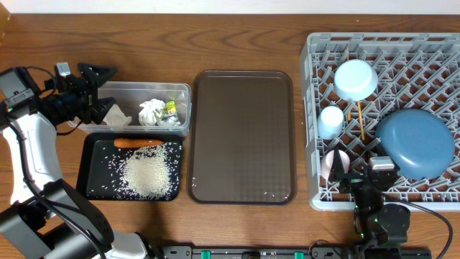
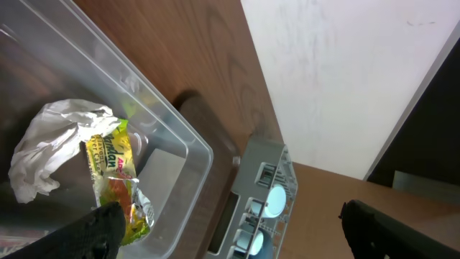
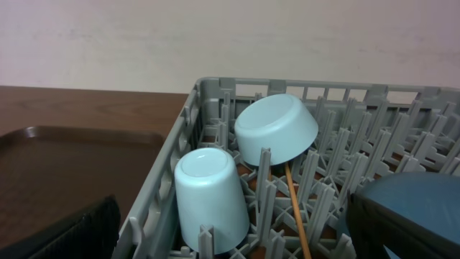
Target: Sort waste into correct bins and load items into the dishwasher rack
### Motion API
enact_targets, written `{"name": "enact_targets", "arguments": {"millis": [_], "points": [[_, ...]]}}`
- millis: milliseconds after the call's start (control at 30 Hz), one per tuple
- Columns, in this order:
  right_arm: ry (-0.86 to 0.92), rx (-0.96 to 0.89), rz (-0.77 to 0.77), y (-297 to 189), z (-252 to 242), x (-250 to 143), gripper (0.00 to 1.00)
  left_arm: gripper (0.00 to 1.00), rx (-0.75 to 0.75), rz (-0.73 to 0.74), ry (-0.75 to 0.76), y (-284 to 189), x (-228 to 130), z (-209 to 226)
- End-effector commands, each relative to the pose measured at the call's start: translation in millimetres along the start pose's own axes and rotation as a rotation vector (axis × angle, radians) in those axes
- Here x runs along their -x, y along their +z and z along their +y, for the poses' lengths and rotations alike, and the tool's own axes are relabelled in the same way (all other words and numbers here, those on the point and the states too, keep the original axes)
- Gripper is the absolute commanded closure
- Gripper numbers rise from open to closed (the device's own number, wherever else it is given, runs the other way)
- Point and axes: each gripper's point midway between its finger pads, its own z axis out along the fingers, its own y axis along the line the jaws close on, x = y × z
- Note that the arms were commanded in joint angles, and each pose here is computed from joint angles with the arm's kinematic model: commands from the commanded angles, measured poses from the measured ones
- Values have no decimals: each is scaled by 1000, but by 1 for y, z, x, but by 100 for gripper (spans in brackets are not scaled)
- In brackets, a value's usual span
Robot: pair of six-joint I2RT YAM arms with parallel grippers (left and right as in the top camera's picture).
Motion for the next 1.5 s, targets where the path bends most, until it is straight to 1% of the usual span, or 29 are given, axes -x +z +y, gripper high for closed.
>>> {"name": "enact_targets", "arguments": {"millis": [0,400,500,700,800,933,1133,1233,1333,1467], "points": [[-15,-15,0,0,-3,-1,1,2,-15,-2,35,-4,-3,-5],[-15,-15,0,0,-3,-1,1,2,-15,-14,42,-7,-2,-7],[-15,-15,0,0,-3,-1,1,2,-26,-31,75,-15,-6,-19],[-15,-15,0,0,-3,-1,1,2,-67,-96,204,-42,-26,-60],[-15,-15,0,0,-3,-1,1,2,-91,-133,277,-58,-40,-83],[-15,-15,0,0,-3,-1,1,2,-119,-170,394,-74,-69,-114],[-15,-15,0,0,-3,-1,1,2,-48,-288,562,-81,-107,-142],[-15,-15,0,0,-3,-1,1,2,-54,-290,656,-77,-140,-159],[-15,-15,0,0,-3,-1,1,2,-83,-285,758,-78,-180,-176],[-15,-15,0,0,-3,-1,1,2,-67,-354,811,-100,-206,-176]]}}
